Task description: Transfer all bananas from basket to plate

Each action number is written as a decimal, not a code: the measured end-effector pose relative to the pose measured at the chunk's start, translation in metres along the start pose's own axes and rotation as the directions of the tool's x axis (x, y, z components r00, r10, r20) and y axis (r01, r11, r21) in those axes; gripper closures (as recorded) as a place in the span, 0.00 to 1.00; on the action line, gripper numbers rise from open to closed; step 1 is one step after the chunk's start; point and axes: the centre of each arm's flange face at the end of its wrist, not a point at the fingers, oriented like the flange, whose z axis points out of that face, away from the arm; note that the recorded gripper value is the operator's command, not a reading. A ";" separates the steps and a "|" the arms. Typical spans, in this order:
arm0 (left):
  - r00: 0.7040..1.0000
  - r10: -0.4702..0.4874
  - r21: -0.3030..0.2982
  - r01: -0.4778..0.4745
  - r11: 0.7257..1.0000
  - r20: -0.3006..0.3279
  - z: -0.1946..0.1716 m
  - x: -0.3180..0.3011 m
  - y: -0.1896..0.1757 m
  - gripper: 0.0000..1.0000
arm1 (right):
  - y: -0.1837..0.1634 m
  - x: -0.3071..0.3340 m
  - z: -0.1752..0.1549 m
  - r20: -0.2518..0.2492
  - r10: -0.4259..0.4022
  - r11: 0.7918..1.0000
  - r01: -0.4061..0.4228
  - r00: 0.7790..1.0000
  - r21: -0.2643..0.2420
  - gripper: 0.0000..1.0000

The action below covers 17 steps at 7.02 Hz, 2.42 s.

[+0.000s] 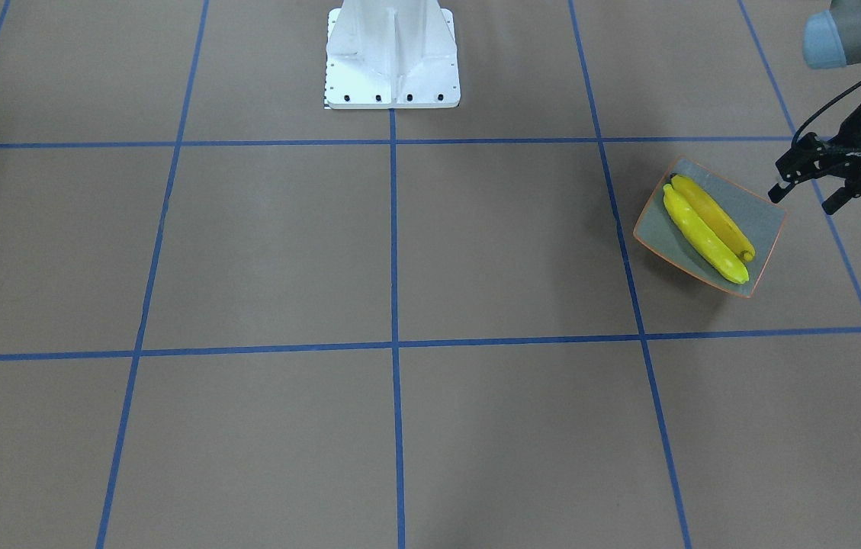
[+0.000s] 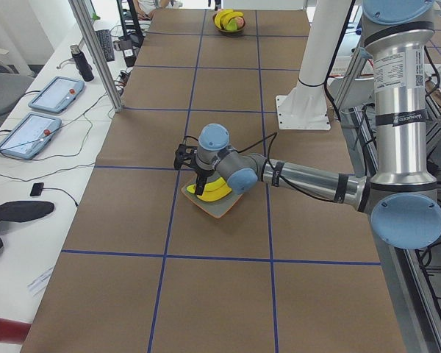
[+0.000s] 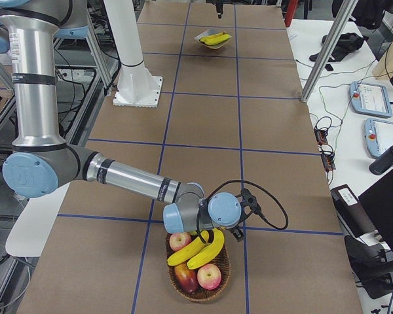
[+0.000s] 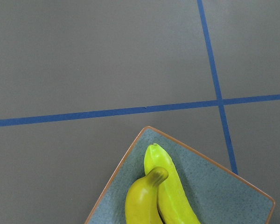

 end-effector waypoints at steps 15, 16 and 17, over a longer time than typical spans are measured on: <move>1.000 -0.005 -0.004 0.005 1.000 0.004 0.000 -0.004 0.005 0.00 | -0.005 0.027 0.069 0.068 -0.314 0.873 0.316 0.947 -0.373 0.04; 1.000 -0.005 -0.004 0.005 1.000 0.003 0.000 -0.004 0.005 0.00 | -0.004 0.027 0.071 0.077 -0.320 0.866 0.324 0.944 -0.380 0.07; 1.000 -0.005 -0.004 0.005 1.000 0.003 -0.001 -0.004 0.005 0.00 | -0.002 0.028 0.072 0.089 -0.322 0.860 0.331 0.942 -0.389 0.10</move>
